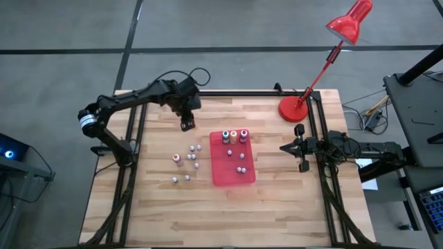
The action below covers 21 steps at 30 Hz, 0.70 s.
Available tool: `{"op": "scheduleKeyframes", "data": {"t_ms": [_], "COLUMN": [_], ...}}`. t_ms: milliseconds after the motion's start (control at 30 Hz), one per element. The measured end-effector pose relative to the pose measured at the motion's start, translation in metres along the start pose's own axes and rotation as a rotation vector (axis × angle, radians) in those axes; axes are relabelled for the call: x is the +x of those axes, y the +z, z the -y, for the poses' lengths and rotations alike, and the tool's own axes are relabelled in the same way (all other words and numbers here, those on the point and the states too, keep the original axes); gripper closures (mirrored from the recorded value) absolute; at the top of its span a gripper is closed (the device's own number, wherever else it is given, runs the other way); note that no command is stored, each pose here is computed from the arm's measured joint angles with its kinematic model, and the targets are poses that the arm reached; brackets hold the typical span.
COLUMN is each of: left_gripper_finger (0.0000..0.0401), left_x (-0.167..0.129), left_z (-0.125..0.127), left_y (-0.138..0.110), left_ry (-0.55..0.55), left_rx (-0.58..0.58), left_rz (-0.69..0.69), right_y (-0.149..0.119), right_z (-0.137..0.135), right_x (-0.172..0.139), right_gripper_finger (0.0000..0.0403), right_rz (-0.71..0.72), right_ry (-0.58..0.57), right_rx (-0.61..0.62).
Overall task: Pick & Place food coloring
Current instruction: Put the large yellow food coloring bottle into the red bin
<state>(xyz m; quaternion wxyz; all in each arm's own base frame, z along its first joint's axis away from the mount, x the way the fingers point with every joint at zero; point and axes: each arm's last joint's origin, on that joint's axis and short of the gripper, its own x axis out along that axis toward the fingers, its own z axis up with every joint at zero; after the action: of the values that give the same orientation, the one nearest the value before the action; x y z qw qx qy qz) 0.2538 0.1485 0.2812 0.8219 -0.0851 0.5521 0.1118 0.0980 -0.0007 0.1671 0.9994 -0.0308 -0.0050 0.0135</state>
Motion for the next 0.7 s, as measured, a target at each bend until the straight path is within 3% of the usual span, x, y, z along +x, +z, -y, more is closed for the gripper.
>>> {"op": "scheduleKeyframes", "data": {"t_ms": [700], "left_gripper_finger": [0.0302], "left_x": [-0.031], "left_z": [0.041], "left_y": [0.030], "left_ry": [-0.062], "left_rx": [0.150], "left_rz": [0.137], "right_y": [0.000], "right_z": [0.000], "right_x": [0.000], "right_gripper_finger": [0.0394], "right_rz": [0.000], "right_ry": [0.000], "right_rx": [0.000]}}
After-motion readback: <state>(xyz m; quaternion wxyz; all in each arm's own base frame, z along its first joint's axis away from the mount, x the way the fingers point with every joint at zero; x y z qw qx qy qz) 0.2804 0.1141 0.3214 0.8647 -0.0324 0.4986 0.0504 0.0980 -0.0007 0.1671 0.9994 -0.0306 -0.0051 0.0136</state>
